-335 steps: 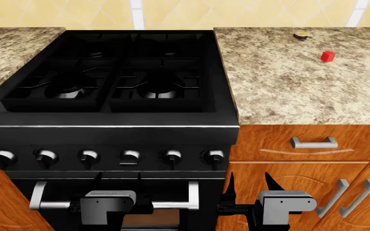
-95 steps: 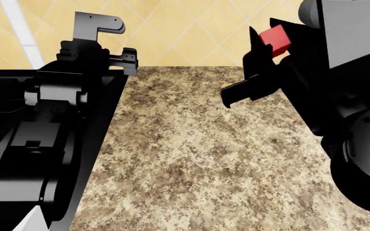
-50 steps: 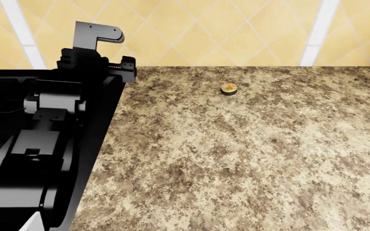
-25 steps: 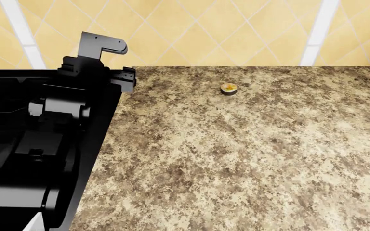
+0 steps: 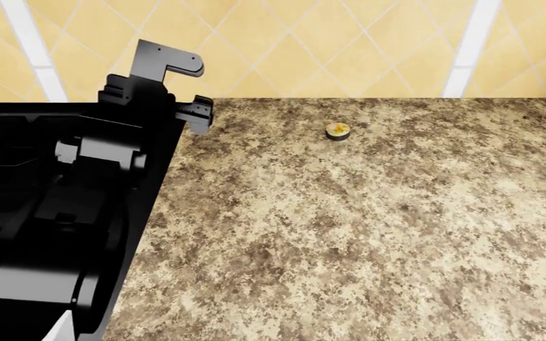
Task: Pick the cube from the counter and place it in the cabinet.
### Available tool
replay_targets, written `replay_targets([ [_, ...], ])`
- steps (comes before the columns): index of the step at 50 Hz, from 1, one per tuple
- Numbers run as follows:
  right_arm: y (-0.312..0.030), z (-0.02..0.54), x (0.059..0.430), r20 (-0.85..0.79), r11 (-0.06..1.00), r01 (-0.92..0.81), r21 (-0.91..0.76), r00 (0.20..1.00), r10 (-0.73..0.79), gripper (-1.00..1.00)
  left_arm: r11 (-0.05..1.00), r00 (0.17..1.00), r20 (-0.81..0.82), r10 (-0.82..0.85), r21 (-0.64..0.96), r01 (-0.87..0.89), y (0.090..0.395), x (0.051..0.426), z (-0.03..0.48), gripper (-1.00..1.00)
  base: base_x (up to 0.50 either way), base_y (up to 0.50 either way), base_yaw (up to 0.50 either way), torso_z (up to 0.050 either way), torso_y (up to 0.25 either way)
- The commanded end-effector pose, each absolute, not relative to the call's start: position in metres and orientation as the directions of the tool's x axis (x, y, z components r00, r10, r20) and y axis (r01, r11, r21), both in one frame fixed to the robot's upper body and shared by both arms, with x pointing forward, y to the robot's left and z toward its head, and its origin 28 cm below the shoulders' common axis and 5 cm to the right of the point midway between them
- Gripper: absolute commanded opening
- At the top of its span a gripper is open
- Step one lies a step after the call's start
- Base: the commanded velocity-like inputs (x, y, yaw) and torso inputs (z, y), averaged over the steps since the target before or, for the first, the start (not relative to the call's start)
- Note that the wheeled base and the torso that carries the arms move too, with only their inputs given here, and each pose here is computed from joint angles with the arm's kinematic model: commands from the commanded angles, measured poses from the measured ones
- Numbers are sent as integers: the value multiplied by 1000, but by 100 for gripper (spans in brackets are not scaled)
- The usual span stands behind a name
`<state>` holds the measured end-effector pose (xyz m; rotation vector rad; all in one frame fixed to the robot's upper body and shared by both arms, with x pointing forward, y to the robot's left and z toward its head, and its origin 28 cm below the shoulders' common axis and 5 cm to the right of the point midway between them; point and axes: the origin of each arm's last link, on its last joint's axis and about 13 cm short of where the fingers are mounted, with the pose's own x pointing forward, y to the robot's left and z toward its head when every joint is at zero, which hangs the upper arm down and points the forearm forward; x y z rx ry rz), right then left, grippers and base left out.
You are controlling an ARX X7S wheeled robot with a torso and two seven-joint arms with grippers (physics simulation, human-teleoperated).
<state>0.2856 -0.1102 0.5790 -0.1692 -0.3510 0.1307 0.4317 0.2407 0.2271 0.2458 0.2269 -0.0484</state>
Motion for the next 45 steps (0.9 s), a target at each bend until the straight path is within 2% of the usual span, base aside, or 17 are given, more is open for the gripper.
replay_targets([
  [1,-102,609,207,550,956,-150,-254,790,270,100,965,975,-221,-36,245,91,236,428,232,100,0,0,0,0,0],
  [9,-97,606,161,644,944,-81,-320,712,280,100,964,974,-223,-37,247,93,237,423,230,100,0,0,0,0,0],
  [14,-91,599,141,667,930,-7,-368,695,270,100,964,973,-222,-55,244,110,233,421,228,100,0,0,0,0,0],
  [24,-87,581,116,687,922,7,-387,669,283,100,964,972,-225,-70,234,124,231,418,223,100,0,0,0,0,0],
  [32,-89,555,143,659,918,-23,-395,690,301,100,966,970,-232,-68,227,122,234,419,215,100,0,0,0,0,0],
  [39,-86,490,212,509,931,-92,-352,816,273,100,964,970,-230,-83,228,137,235,417,206,100,0,0,0,0,0],
  [45,-90,444,249,441,938,-139,-317,854,275,100,966,973,-212,-93,217,140,235,415,204,100,0,0,0,0,0],
])
